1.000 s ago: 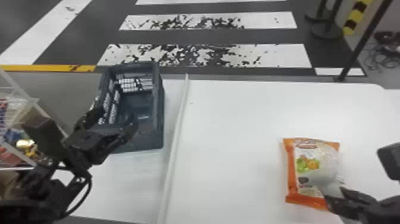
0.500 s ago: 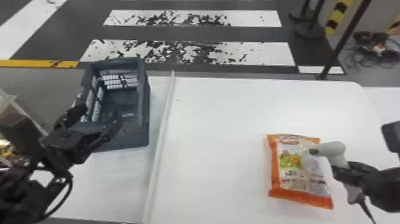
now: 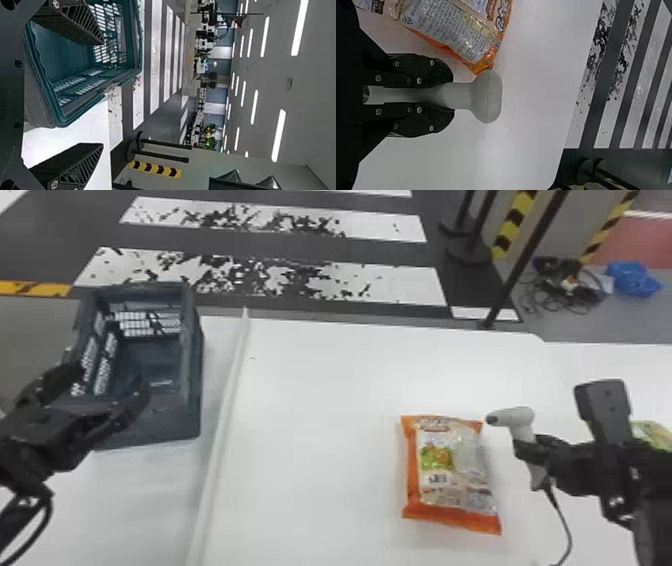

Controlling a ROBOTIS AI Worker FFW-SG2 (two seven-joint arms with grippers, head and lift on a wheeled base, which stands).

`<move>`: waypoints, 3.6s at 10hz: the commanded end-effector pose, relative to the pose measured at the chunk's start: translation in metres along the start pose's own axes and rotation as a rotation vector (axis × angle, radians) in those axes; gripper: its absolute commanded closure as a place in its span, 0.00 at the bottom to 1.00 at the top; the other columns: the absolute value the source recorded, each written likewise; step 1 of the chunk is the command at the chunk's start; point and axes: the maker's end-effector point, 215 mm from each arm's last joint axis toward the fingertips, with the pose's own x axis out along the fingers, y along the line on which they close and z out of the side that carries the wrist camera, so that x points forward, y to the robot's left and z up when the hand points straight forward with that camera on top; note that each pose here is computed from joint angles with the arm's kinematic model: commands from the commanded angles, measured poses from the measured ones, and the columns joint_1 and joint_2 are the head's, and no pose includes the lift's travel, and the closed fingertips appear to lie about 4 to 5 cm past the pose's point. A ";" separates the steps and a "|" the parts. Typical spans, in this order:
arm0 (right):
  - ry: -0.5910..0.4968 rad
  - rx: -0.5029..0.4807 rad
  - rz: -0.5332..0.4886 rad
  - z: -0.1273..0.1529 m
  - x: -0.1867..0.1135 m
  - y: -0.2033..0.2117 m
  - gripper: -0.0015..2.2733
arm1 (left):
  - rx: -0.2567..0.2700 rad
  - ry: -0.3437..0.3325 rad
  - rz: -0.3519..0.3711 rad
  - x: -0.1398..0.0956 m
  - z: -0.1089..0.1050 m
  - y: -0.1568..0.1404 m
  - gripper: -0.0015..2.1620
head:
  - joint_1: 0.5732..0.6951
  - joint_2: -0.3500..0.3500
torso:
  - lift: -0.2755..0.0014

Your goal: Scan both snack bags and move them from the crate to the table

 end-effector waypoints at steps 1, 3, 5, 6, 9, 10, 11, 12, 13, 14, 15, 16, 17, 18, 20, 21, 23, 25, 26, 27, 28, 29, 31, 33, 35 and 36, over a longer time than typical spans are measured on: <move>-0.011 -0.002 -0.005 -0.001 0.022 -0.011 0.99 | 0.001 -0.001 0.000 0.001 0.001 0.000 0.04 | 1.00 0.36 | 0.68; -0.011 -0.003 -0.034 -0.006 0.042 -0.028 0.99 | 0.001 -0.002 -0.001 0.001 0.001 0.000 0.04 | 1.00 0.33 | 0.68; -0.008 -0.003 -0.066 -0.009 0.054 -0.042 0.99 | 0.000 -0.002 0.000 0.002 0.002 0.001 0.04 | 1.00 0.30 | 0.68; -0.005 -0.004 -0.075 -0.011 0.058 -0.047 0.99 | 0.001 0.000 0.000 0.002 0.001 0.001 0.04 | 1.00 0.29 | 0.68; -0.003 -0.009 -0.092 -0.015 0.062 -0.052 0.85 | 0.002 -0.001 -0.002 0.002 0.002 0.000 0.04 | 1.00 0.26 | 0.68; 0.004 -0.006 -0.089 -0.019 0.063 -0.051 0.81 | 0.002 -0.002 -0.003 0.003 0.002 0.000 0.04 | 1.00 0.26 | 0.68; 0.008 -0.001 -0.084 -0.022 0.065 -0.049 0.60 | 0.002 -0.001 -0.003 0.003 0.001 0.000 0.04 | 1.00 0.26 | 0.68; 0.002 0.011 -0.076 -0.020 0.064 -0.048 0.19 | 0.002 -0.001 -0.003 0.003 0.002 0.000 0.04 | 1.00 0.26 | 0.68; 0.000 0.019 -0.079 -0.021 0.063 -0.051 0.02 | 0.001 -0.002 -0.003 0.003 0.002 0.000 0.04 | 1.00 0.26 | 0.68; -0.016 0.034 -0.083 -0.018 0.057 -0.054 0.01 | 0.002 -0.001 -0.004 0.003 0.002 0.000 0.04 | 1.00 0.26 | 0.68; -0.040 0.059 -0.072 -0.015 0.047 -0.054 0.02 | 0.004 -0.002 -0.005 0.003 0.003 0.000 0.04 | 1.00 0.26 | 0.68; -0.062 0.092 -0.042 -0.011 0.034 -0.049 0.02 | 0.003 -0.003 -0.005 0.003 0.003 -0.001 0.04 | 1.00 0.26 | 0.68; -0.061 0.142 0.016 -0.015 0.022 -0.038 0.02 | 0.002 -0.003 -0.006 0.003 0.003 -0.002 0.04 | 1.00 0.26 | 0.68; -0.059 0.201 0.109 -0.018 0.012 -0.018 0.02 | 0.000 0.002 -0.007 0.003 0.001 -0.002 0.04 | 1.00 0.27 | 0.68; -0.022 0.263 0.253 -0.026 -0.004 0.020 0.02 | -0.002 0.002 -0.008 0.003 0.001 -0.003 0.04 | 1.00 0.32 | 0.68; 0.002 0.297 0.327 -0.030 -0.010 0.039 0.02 | -0.001 0.003 -0.009 0.003 0.001 -0.003 0.04 | 1.00 0.35 | 0.68; 0.037 0.344 0.444 -0.032 -0.018 0.068 0.02 | -0.001 0.008 -0.009 0.003 -0.001 -0.003 0.04 | 1.00 0.41 | 0.68; 0.082 0.366 0.501 -0.038 -0.019 0.086 0.02 | 0.000 0.008 -0.009 0.004 -0.001 -0.002 0.04 | 1.00 0.46 | 0.68; 0.113 0.377 0.527 -0.044 -0.019 0.094 0.02 | 0.000 0.009 -0.011 0.004 -0.001 -0.003 0.04 | 1.00 0.48 | 0.68; 0.128 0.377 0.546 -0.049 -0.017 0.102 0.02 | 0.001 0.010 -0.009 0.004 -0.001 -0.002 0.04 | 1.00 0.50 | 0.68; 0.154 0.379 0.560 -0.055 -0.015 0.107 0.02 | 0.000 0.010 -0.009 0.004 -0.002 -0.002 0.04 | 1.00 0.51 | 0.68; 0.181 0.385 0.579 -0.059 -0.012 0.112 0.03 | 0.000 0.009 -0.008 0.004 -0.002 -0.002 0.04 | 1.00 0.52 | 0.68; 0.218 0.378 0.595 -0.068 -0.004 0.119 0.11 | -0.002 0.012 -0.008 0.004 -0.003 -0.002 0.04 | 1.00 0.54 | 0.68; 0.219 0.327 0.593 -0.068 0.000 0.119 0.92 | -0.003 0.013 -0.007 0.005 -0.004 -0.001 0.04 | 1.00 0.55 | 0.68; 0.180 0.326 0.621 -0.058 -0.004 0.116 0.99 | -0.002 0.013 -0.006 0.005 -0.004 0.000 0.04 | 1.00 0.55 | 0.68; 0.141 0.329 0.648 -0.048 -0.009 0.114 0.99 | -0.002 0.013 -0.006 0.005 -0.004 0.000 0.04 | 1.00 0.55 | 0.68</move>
